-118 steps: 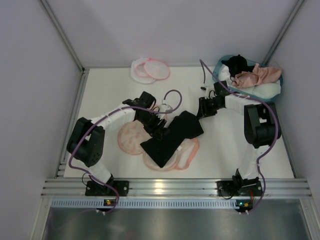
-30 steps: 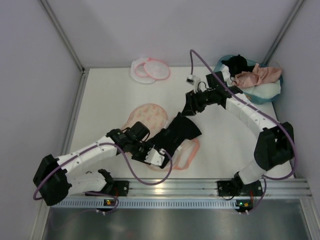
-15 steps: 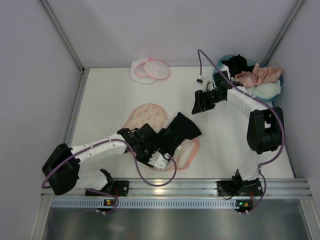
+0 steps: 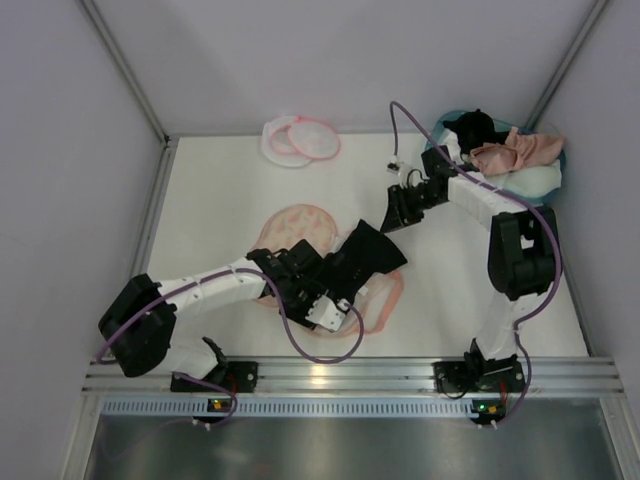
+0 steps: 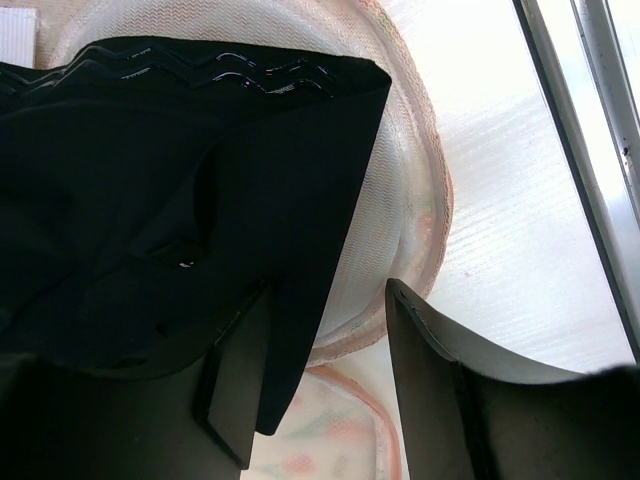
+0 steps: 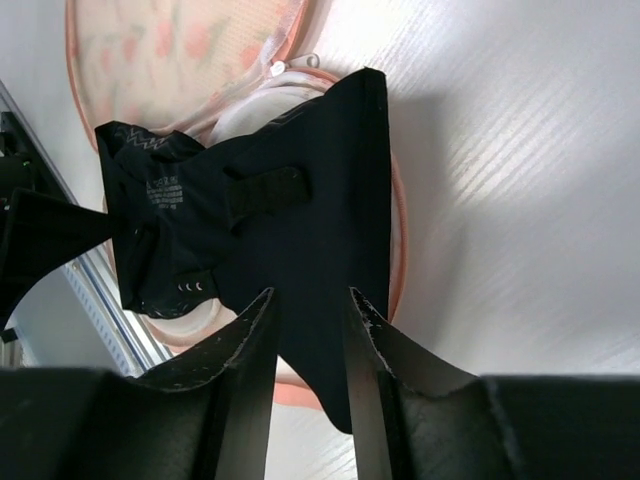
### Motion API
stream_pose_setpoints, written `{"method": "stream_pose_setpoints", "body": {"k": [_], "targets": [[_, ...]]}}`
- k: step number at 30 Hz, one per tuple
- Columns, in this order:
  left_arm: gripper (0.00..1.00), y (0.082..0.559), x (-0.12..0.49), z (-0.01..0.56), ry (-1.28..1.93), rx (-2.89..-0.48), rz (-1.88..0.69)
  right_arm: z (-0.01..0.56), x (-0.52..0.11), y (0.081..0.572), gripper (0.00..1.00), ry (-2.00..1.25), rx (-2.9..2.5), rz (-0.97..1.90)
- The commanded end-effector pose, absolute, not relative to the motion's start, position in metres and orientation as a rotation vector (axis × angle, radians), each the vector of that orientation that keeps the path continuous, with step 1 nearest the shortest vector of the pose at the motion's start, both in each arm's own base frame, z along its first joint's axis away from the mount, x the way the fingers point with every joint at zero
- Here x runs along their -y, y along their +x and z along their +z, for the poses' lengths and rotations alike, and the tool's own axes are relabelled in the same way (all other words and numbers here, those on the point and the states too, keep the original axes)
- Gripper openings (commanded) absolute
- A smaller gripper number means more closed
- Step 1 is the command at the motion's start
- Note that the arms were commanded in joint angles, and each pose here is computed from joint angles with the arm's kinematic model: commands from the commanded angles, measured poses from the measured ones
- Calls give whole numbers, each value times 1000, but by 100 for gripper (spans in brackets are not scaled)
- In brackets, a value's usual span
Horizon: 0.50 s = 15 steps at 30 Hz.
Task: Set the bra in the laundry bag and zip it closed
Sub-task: Adjust the bra at the center of the board.
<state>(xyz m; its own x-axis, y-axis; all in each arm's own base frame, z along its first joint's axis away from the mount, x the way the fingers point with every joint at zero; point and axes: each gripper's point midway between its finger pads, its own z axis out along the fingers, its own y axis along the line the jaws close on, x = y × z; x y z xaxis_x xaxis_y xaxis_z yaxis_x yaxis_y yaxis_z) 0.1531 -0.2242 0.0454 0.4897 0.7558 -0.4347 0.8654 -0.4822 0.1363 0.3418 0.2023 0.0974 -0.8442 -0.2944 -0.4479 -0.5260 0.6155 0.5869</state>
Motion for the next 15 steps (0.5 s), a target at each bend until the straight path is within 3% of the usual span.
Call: {"method": "stream_pose_setpoints", "body": {"k": [1,11,15], "targets": [[55,157,243,66,2352,-1258,-476,105,-212,337,31,-728,-2495,1120],[54,183,264,108,2254,-1215,-395,105,-222,330,28,-781,-2487,1139],[54,189,271,100,2293,-1202,-394,105,-222,331,28,-784,-2484,1136]]}}
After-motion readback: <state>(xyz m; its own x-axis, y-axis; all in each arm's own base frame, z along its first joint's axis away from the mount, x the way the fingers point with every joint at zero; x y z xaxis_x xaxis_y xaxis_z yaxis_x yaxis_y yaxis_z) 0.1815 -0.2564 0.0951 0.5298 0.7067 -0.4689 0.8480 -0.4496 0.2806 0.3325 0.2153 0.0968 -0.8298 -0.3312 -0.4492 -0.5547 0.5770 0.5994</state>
